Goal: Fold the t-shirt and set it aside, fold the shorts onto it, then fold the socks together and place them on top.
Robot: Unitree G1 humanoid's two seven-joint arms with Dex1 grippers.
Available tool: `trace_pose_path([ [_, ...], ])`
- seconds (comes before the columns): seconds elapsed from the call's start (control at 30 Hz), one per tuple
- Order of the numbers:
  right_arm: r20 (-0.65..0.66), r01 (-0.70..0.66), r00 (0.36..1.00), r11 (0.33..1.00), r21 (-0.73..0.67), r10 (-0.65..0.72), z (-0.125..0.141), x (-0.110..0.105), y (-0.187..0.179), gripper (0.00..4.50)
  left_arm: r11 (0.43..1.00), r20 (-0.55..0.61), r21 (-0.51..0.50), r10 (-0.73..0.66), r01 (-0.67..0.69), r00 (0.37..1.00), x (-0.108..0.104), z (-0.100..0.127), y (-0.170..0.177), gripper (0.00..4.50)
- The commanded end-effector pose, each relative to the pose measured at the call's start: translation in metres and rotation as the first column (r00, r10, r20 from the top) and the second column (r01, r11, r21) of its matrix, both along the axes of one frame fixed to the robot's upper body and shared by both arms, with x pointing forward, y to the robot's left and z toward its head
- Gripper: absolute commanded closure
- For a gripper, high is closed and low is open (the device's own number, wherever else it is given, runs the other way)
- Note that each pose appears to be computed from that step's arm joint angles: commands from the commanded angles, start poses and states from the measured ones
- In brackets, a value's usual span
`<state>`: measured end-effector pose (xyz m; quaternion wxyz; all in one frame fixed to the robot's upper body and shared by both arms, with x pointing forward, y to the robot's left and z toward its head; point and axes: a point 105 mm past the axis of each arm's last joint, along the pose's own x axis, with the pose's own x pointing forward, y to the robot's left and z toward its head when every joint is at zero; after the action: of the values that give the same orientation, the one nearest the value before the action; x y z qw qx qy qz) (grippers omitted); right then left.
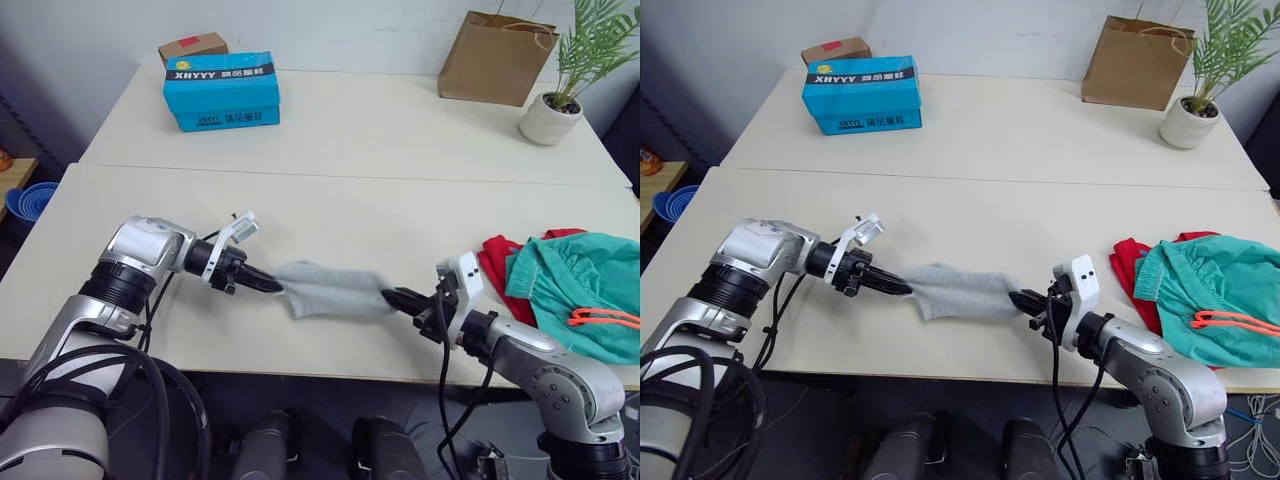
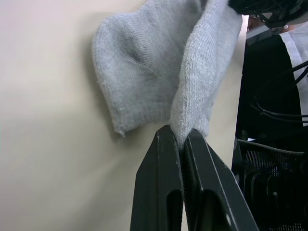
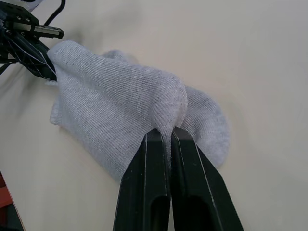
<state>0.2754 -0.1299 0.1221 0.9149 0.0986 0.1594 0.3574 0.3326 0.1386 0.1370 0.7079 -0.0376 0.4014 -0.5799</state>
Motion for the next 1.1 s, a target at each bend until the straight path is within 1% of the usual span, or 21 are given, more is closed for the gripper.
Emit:
trace_pose_path([
  [0.03, 0.027, -0.002, 1.000, 1.000, 0.008, 0.002, 0.006, -0.001, 0.000, 4.50, 1.000, 0.053, -0.019, 0.002, -0.001, 0.999, 0.007, 0.016, -0.001, 4.47],
  [0.17, 0.026, 0.011, 1.000, 1.000, 0.015, -0.011, 0.002, -0.001, 0.001, 4.50, 0.999, 0.073, -0.029, 0.022, -0.020, 0.997, 0.013, 0.016, -0.004, 4.47],
  [0.33, 0.007, 0.028, 1.000, 1.000, 0.009, -0.028, -0.004, 0.001, -0.002, 4.50, 1.000, 0.048, -0.012, 0.011, -0.010, 0.999, 0.011, 0.013, -0.003, 4.47],
  [0.47, -0.009, 0.045, 0.999, 0.999, 0.002, -0.045, -0.009, 0.002, -0.003, 4.50, 1.000, 0.043, -0.022, 0.017, -0.017, 0.999, 0.012, 0.012, -0.004, 4.47],
  [0.6, -0.025, 0.051, 0.998, 0.998, 0.025, -0.050, -0.011, 0.002, -0.003, 4.50, 0.999, 0.042, -0.029, 0.027, -0.026, 0.999, 0.014, 0.011, -0.004, 4.47],
  [0.63, -0.027, 0.054, 0.998, 0.998, 0.020, -0.054, -0.012, 0.003, -0.003, 4.50, 0.999, 0.037, -0.027, 0.023, -0.022, 0.999, 0.013, 0.011, -0.004, 4.26],
  [0.67, -0.040, 0.055, 0.998, 0.998, 0.023, -0.054, -0.014, 0.002, -0.004, 4.26, 0.999, 0.046, -0.025, 0.023, -0.022, 0.999, 0.013, 0.010, -0.003, 4.01],
  [0.73, 0.019, 0.094, 0.995, 0.995, 0.013, -0.094, -0.009, 0.008, -0.008, 3.78, 0.999, 0.069, -0.041, 0.034, -0.031, 0.997, 0.015, 0.012, -0.002, 3.51],
  [0.87, 0.064, 0.104, 0.993, 0.995, 0.001, -0.104, -0.004, 0.008, -0.016, 2.49, 0.995, 0.109, -0.095, 0.050, -0.040, 0.993, 0.017, 0.019, -0.002, 2.34],
  [0.93, 0.124, 0.095, 0.988, 0.995, 0.011, -0.095, 0.006, 0.006, -0.021, 1.80, 0.990, 0.177, -0.135, 0.069, -0.046, 0.982, 0.020, 0.025, 0.000, 1.70],
  [1.0, 0.199, 0.049, 0.978, 0.998, 0.040, -0.056, 0.020, 0.001, -0.022, 1.17, 0.978, 0.257, -0.205, 0.082, -0.029, 0.963, 0.020, 0.036, 0.000, 1.16],
  [1.1, 0.302, -0.068, 0.952, 0.997, 0.032, 0.055, 0.036, -0.013, -0.013, 1.17, 0.949, 0.348, -0.311, 0.066, 0.049, 0.935, 0.008, 0.053, -0.006, 1.16],
])
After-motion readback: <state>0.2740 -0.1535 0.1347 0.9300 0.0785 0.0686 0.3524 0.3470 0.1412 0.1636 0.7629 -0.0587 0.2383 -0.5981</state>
